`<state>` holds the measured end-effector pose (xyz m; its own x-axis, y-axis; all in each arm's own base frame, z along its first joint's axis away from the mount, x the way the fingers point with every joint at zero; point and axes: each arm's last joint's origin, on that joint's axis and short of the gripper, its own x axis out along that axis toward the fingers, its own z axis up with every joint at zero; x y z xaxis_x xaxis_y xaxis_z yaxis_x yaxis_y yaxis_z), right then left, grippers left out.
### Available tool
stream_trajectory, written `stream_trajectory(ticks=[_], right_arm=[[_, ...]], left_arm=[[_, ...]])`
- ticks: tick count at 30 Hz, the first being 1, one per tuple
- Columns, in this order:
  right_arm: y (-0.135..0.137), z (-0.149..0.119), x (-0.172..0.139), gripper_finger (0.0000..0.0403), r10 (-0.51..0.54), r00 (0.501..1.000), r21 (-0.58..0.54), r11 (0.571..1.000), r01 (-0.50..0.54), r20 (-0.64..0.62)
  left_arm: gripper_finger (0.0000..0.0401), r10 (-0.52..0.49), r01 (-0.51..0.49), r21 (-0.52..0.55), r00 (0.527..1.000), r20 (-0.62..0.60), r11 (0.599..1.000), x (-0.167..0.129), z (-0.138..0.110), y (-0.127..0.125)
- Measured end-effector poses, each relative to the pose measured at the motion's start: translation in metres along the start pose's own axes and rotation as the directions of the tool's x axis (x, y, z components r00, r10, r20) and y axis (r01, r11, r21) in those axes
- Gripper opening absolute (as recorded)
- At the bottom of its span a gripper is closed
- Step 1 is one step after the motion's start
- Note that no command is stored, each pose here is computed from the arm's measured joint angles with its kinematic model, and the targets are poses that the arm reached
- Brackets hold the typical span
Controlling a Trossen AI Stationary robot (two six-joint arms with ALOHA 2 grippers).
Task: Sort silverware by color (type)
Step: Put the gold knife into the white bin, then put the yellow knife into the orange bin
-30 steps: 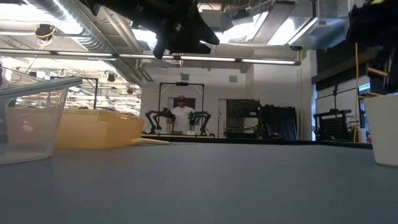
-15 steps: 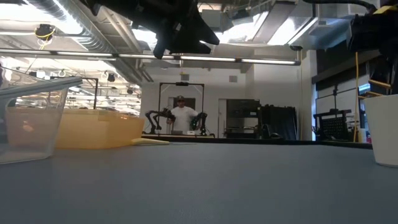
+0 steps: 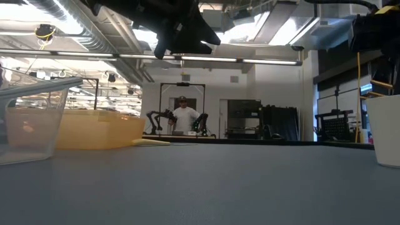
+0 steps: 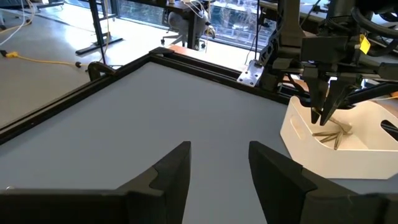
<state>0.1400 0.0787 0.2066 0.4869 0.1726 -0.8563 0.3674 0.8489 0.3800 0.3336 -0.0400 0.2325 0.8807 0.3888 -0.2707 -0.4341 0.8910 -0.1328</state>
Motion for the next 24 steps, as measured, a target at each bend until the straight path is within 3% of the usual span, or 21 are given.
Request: stream_trajectory(ticks=[9,18,24], right_arm=[[0.0001,-0.0002,0.0000,0.0032,0.004,1.000,0.000,1.000,-0.004,-0.007],[0.0001,-0.0003,0.0000,0.0103,0.005,1.000,0.000,1.000,-0.005,-0.009],[0.0001,-0.0003,0.0000,0.0120,0.006,1.000,-0.002,1.000,-0.006,-0.009]], left_arm=[[0.0157,0.000,0.000,0.000,1.000,0.000,1.000,0.0000,0.0000,0.0000],[0.0157,0.000,0.000,0.000,1.000,0.000,1.000,0.0000,0.0000,0.0001],[0.0157,0.000,0.000,0.000,1.000,0.000,1.000,0.0000,0.0000,0.0000]])
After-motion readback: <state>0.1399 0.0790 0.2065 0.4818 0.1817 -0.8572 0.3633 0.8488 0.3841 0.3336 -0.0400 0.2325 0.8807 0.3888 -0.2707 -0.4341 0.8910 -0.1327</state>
